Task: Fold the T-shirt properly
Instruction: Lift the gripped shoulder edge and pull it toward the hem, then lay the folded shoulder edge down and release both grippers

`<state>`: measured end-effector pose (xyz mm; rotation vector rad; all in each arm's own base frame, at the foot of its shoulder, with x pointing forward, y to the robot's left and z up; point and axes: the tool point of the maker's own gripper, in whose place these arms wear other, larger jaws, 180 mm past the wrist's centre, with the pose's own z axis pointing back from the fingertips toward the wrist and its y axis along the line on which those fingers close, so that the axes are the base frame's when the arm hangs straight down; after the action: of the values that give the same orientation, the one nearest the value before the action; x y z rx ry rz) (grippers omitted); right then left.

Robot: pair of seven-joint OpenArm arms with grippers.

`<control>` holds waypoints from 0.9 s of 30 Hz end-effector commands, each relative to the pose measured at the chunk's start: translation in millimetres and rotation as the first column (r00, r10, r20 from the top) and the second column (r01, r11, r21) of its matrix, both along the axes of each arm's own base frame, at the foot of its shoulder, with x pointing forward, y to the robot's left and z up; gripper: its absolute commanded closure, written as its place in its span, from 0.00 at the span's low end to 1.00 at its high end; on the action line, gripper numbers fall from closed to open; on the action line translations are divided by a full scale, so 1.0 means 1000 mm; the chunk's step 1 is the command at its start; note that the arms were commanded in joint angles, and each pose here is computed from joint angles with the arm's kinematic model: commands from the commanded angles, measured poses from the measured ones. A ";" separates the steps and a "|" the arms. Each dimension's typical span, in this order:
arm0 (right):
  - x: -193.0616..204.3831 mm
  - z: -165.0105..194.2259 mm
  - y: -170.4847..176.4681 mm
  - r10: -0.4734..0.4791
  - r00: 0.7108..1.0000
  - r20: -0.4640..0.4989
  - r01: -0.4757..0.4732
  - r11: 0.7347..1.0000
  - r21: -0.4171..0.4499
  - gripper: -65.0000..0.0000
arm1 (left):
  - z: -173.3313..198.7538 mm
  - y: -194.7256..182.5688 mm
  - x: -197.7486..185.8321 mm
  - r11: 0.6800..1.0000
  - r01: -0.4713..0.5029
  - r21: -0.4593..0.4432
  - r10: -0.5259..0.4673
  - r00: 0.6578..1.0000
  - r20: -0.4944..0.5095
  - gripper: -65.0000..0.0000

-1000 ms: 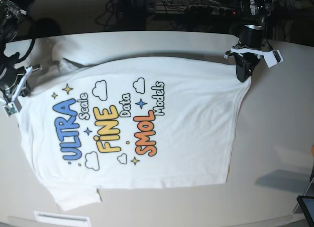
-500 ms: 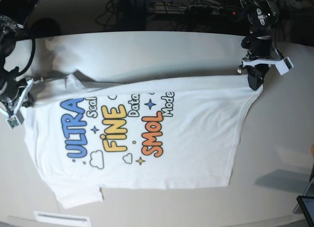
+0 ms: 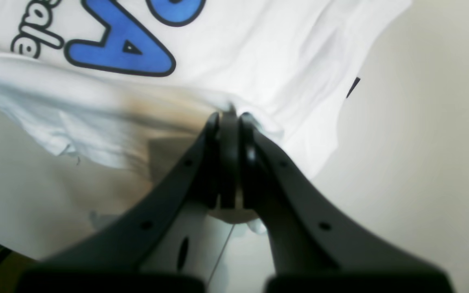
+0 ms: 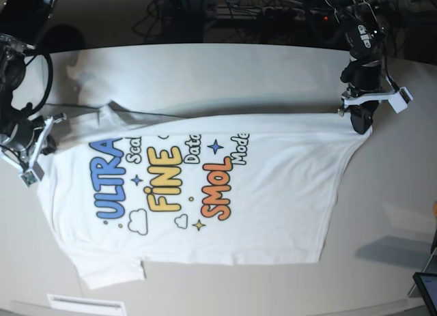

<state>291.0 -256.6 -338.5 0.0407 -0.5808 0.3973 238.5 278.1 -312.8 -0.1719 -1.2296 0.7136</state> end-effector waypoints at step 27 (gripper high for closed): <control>0.037 0.000 0.006 0.023 0.999 0.030 -0.025 0.998 0.061 1.00 | -0.024 0.020 0.057 0.987 -0.100 -0.126 0.106 0.994 0.038 1.00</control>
<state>315.8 -246.4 -354.8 0.1168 -0.5669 0.3944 290.2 292.2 -351.0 -0.2345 -1.1918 0.8862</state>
